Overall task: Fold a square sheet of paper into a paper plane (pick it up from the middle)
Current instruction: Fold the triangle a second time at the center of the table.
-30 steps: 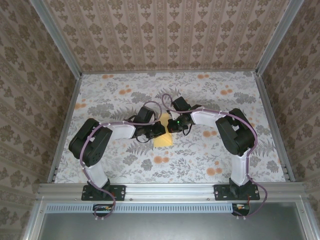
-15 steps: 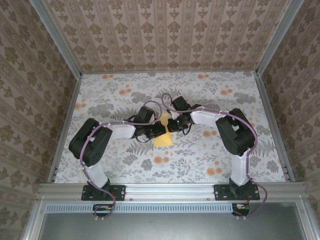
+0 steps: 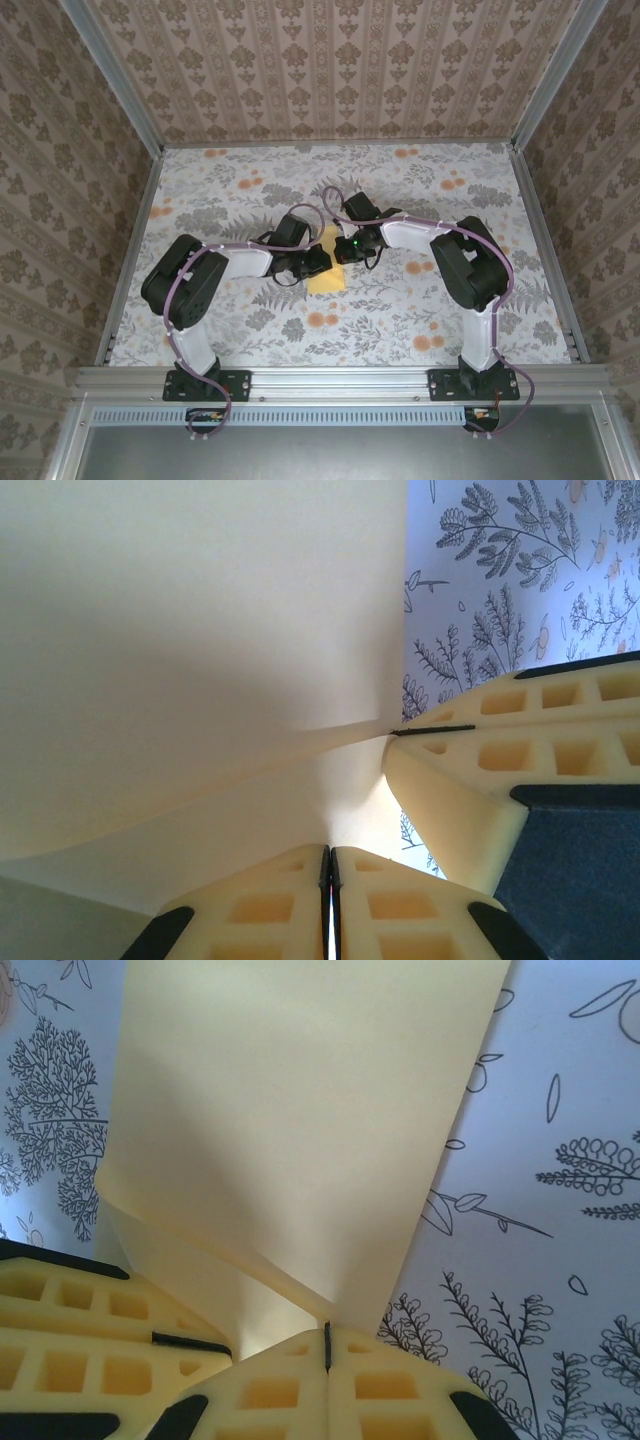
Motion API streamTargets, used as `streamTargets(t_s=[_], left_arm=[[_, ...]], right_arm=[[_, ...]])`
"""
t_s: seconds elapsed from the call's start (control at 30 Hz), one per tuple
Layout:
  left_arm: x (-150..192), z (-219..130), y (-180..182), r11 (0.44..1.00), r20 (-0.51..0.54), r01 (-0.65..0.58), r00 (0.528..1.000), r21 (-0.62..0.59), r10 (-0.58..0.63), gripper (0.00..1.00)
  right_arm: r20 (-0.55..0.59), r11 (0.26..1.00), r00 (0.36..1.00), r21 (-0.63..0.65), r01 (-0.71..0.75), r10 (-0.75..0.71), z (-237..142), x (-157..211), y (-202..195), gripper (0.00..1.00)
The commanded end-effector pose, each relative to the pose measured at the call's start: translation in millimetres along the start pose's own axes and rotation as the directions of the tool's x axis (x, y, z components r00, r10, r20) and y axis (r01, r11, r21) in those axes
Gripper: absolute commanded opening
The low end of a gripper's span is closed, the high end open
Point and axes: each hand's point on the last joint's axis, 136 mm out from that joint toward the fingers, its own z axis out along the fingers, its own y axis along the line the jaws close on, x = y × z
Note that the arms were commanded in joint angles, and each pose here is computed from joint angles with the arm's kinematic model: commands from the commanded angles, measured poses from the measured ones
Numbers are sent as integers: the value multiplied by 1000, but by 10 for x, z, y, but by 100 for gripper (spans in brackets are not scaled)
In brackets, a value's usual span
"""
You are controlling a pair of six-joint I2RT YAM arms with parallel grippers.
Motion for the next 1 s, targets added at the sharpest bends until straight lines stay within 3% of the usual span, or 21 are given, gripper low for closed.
streamTargets(t_s=[0.0, 0.67, 0.8, 0.97], left_arm=[[39, 34, 96, 1000, -19, 18, 1000, -21, -19, 12], [128, 53, 278, 995, -44, 42, 998, -89, -46, 12], [155, 65, 319, 993, -53, 47, 997, -104, -53, 12], [217, 70, 412, 989, -68, 65, 995, -136, -74, 11]], right_arm=[[-15, 1000, 1000, 18, 11, -11, 24, -18, -46, 3], [-32, 1000, 999, 28, -2, 3, 27, 11, -63, 7], [-32, 999, 999, 38, -22, 24, -5, -1, -70, 12], [-4, 993, 995, 54, -104, 104, -137, -100, -117, 25]])
